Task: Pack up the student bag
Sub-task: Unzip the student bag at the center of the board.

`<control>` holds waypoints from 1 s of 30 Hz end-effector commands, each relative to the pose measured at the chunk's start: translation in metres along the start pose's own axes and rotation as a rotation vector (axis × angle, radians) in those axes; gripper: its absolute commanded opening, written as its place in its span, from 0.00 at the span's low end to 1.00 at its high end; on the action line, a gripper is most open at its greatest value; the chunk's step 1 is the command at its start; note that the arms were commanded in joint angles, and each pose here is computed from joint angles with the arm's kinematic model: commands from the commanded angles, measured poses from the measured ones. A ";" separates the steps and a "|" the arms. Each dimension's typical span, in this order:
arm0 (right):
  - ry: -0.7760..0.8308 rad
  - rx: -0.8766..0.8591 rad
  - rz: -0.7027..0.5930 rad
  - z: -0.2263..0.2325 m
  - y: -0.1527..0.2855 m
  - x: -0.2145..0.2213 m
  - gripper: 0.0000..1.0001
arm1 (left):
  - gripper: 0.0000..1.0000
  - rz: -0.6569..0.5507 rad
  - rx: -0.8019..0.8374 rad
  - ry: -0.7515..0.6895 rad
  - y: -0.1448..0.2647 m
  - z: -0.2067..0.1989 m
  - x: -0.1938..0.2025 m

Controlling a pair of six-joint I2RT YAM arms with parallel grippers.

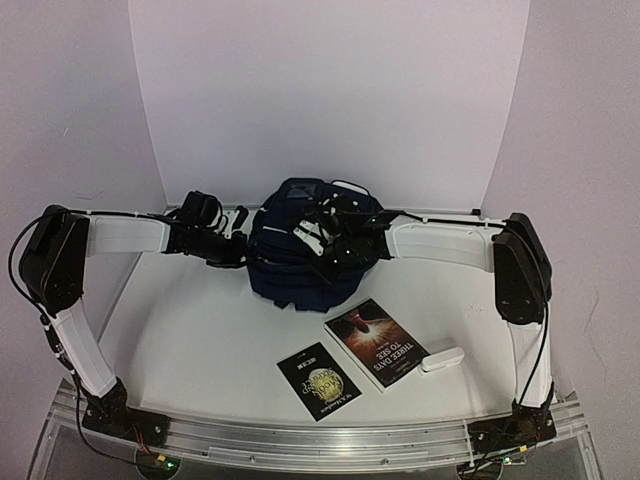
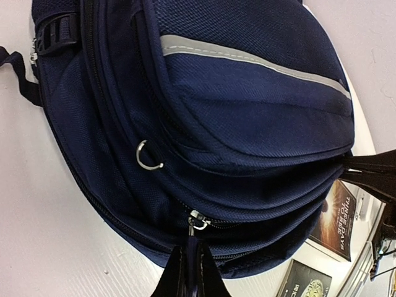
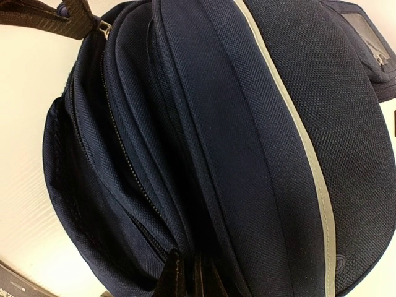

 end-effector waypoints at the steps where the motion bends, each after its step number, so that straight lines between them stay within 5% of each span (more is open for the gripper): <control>1: -0.018 0.035 -0.061 -0.012 0.044 -0.018 0.00 | 0.00 -0.134 -0.155 0.066 0.020 0.032 -0.029; 7: -0.028 0.056 -0.036 -0.023 0.046 -0.006 0.00 | 0.00 -0.223 -0.271 0.211 0.035 0.079 -0.036; 13: -0.052 0.003 -0.032 -0.015 0.036 -0.001 0.00 | 0.00 -0.253 -0.240 0.235 0.027 0.085 -0.053; 30: -0.100 -0.080 -0.110 -0.003 0.000 -0.051 0.00 | 0.00 -0.274 -0.288 0.312 0.004 0.134 -0.108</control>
Point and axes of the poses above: each gripper's point midway between its finger pads, its own y axis back along the fingers, its own z axis along the line the jaws close on, x = y × z, the point moved 4 cm from there along y, back along the fingers, and after that the axes turned 8 degrees about y, right-handed, at the moved point
